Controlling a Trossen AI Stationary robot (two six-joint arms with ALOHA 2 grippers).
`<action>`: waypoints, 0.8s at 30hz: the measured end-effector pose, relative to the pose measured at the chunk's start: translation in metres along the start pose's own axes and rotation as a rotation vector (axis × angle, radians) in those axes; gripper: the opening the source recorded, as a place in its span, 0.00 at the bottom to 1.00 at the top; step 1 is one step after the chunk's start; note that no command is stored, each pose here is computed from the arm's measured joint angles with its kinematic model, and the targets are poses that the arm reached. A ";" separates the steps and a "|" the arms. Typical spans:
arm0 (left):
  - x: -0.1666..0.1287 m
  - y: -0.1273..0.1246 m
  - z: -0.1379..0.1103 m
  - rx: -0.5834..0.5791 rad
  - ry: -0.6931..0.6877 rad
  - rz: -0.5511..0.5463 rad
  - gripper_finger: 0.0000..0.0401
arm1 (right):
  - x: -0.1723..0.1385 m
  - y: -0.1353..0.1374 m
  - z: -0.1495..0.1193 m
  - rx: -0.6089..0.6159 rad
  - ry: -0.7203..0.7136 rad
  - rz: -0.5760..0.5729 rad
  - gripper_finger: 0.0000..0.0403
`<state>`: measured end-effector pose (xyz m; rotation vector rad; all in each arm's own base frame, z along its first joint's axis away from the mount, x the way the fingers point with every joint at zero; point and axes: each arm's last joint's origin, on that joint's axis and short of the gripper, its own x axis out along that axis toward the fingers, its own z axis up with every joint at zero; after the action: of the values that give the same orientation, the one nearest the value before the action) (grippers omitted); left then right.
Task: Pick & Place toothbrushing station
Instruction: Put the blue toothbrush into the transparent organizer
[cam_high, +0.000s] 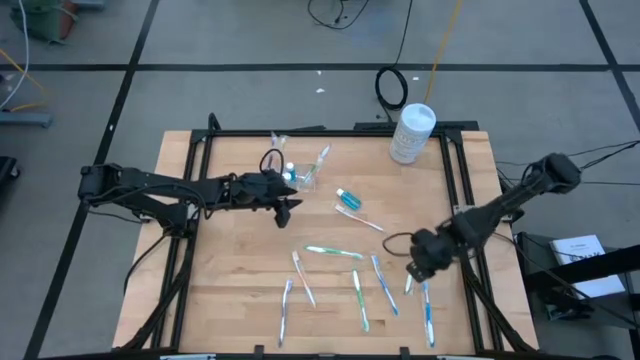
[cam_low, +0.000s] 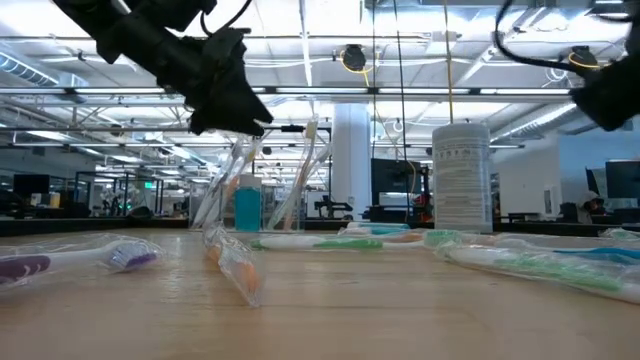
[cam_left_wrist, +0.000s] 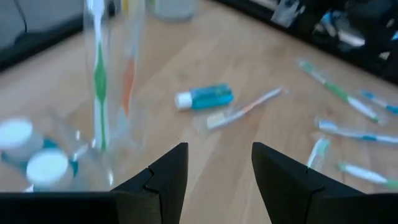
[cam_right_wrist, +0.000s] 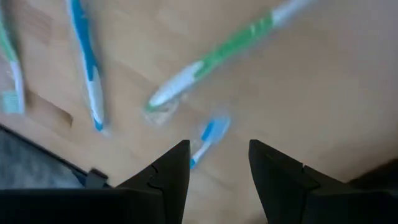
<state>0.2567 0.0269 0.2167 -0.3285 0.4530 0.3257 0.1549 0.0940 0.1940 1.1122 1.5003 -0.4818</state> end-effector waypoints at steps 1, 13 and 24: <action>0.000 0.000 0.002 0.015 -0.018 -0.004 0.46 | 0.003 0.000 -0.006 0.039 -0.005 -0.012 0.38; 0.000 0.006 0.022 0.121 -0.194 -0.008 0.46 | 0.047 0.017 -0.048 0.171 0.044 -0.031 0.38; -0.003 0.013 0.037 0.087 -0.332 -0.001 0.46 | 0.080 0.015 -0.051 0.131 0.000 -0.161 0.38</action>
<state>0.2633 0.0522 0.2466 -0.1847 0.1404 0.3514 0.1486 0.1714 0.1378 1.0965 1.5834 -0.6997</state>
